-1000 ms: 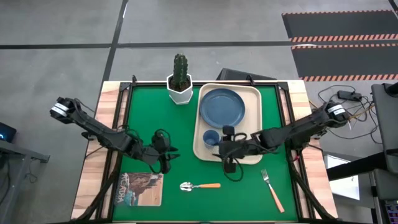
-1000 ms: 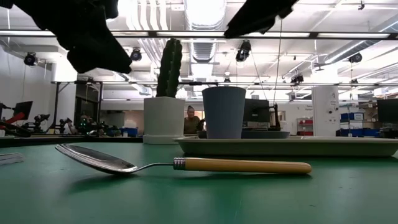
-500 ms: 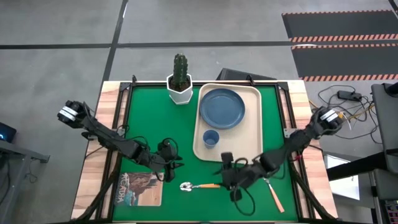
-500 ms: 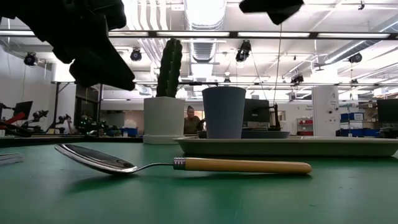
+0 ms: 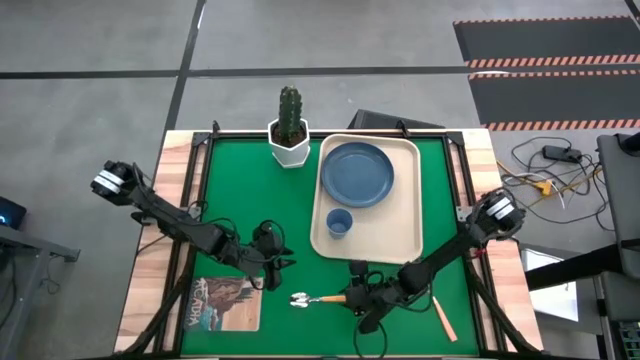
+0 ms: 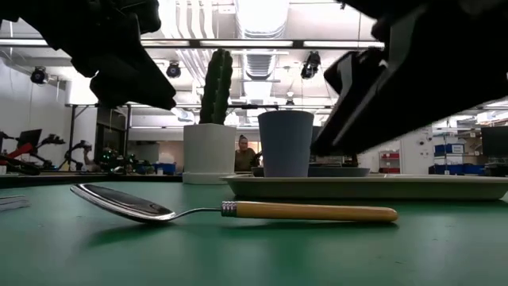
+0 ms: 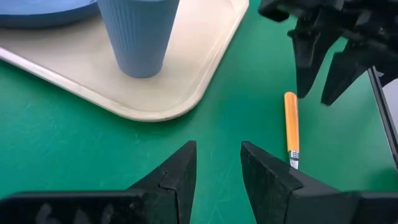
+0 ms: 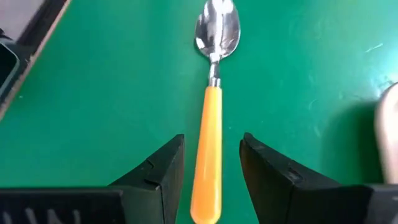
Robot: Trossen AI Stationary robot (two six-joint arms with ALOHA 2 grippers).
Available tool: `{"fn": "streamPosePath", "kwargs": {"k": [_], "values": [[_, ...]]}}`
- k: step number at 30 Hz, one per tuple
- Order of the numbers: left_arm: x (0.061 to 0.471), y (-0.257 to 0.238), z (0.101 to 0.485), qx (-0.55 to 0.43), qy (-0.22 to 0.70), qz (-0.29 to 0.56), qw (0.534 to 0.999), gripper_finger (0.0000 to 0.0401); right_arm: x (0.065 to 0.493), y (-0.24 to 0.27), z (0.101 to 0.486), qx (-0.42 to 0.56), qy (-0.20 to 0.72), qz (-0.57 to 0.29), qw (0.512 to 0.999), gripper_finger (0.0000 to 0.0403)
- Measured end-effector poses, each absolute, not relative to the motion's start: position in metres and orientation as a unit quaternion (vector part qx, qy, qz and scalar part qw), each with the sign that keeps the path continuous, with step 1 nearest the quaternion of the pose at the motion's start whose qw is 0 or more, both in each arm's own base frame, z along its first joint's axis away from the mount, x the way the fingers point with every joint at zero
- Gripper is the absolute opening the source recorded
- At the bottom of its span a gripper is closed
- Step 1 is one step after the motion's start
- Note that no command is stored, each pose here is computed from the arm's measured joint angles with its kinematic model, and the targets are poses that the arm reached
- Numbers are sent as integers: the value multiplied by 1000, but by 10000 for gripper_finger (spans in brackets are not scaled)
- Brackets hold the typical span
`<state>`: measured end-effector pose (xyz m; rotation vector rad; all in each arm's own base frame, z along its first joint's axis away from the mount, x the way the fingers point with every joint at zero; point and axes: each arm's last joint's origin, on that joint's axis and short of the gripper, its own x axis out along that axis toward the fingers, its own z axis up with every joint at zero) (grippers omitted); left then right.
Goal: Pick and place plate/cup/fork/spoon on tray
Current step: Put the yellow spoon on the white serving tray at the bottom of the blue plate
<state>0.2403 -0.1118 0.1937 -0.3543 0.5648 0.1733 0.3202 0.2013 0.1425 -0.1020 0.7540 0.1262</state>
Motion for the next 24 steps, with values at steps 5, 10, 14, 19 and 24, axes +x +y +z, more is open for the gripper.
{"fn": "streamPosePath", "kwargs": {"k": [5,10,14,19,24], "values": [[240,-112,194,-173,277,86,941,106,323,201,134,-56,364,45,929,143],[240,-112,194,-173,277,86,941,106,327,199,126,-65,361,22,930,141],[240,-112,193,-172,277,86,941,106,335,202,126,-49,322,33,945,141],[240,-111,194,-171,274,90,942,106,344,206,119,-42,284,52,957,141],[240,-111,194,-173,272,90,942,106,347,205,101,-32,294,44,954,141]]}}
